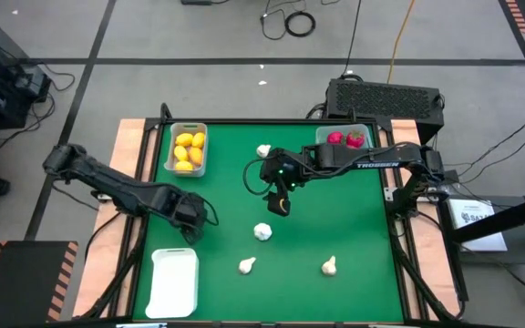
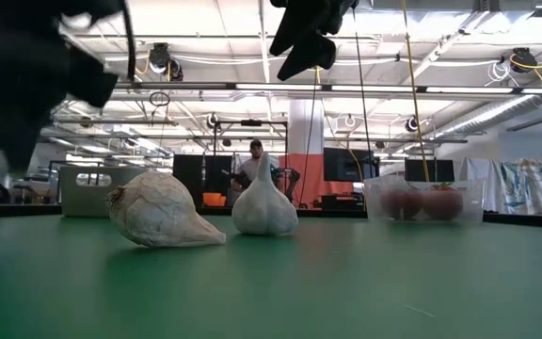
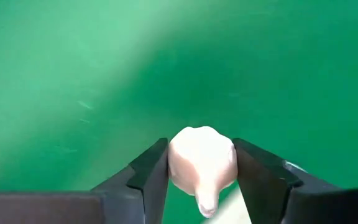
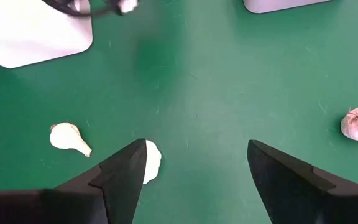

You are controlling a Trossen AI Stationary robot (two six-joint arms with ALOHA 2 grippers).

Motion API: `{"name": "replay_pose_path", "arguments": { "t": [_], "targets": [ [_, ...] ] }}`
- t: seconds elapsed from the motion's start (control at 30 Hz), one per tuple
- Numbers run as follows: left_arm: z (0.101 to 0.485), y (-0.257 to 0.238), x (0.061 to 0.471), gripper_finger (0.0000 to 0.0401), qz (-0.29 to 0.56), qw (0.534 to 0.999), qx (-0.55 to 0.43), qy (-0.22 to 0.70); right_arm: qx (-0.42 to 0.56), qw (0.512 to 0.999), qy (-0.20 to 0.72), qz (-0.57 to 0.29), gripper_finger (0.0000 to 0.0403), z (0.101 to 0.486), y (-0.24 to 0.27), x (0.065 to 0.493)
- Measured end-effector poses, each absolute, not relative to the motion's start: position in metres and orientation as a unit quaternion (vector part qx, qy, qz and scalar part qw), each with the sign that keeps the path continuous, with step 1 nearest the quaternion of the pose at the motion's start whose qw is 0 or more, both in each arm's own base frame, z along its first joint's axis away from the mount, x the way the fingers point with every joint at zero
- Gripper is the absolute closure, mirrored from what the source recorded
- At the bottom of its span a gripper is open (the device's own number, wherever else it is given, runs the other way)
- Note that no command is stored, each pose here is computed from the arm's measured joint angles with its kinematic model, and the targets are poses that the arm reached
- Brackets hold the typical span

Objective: Sort produce into baskets
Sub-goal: Put the garlic into the white bin

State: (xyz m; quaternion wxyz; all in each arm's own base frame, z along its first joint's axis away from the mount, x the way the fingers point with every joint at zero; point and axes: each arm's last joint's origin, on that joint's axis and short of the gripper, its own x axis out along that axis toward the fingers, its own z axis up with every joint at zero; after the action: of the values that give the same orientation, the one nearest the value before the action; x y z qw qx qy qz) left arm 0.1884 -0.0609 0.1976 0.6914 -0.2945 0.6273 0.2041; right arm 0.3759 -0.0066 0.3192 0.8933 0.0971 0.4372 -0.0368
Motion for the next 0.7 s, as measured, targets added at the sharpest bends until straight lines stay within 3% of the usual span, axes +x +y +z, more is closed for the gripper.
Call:
{"name": "replay_pose_path", "arguments": {
  "t": [0.27, 0.7],
  "targets": [
    [0.258, -0.077, 0.191, 0.0231, 0.102, 0.73, -0.353, 0.577, 0.084, 0.902, 0.423, -0.029, 0.0133, 0.321, -0.007, 0.378],
    [0.264, -0.139, 0.165, 0.0232, -0.009, 0.661, -0.371, 0.653, 0.076, 0.903, 0.421, -0.025, 0.0133, 0.321, -0.007, 0.379]
  ]
}}
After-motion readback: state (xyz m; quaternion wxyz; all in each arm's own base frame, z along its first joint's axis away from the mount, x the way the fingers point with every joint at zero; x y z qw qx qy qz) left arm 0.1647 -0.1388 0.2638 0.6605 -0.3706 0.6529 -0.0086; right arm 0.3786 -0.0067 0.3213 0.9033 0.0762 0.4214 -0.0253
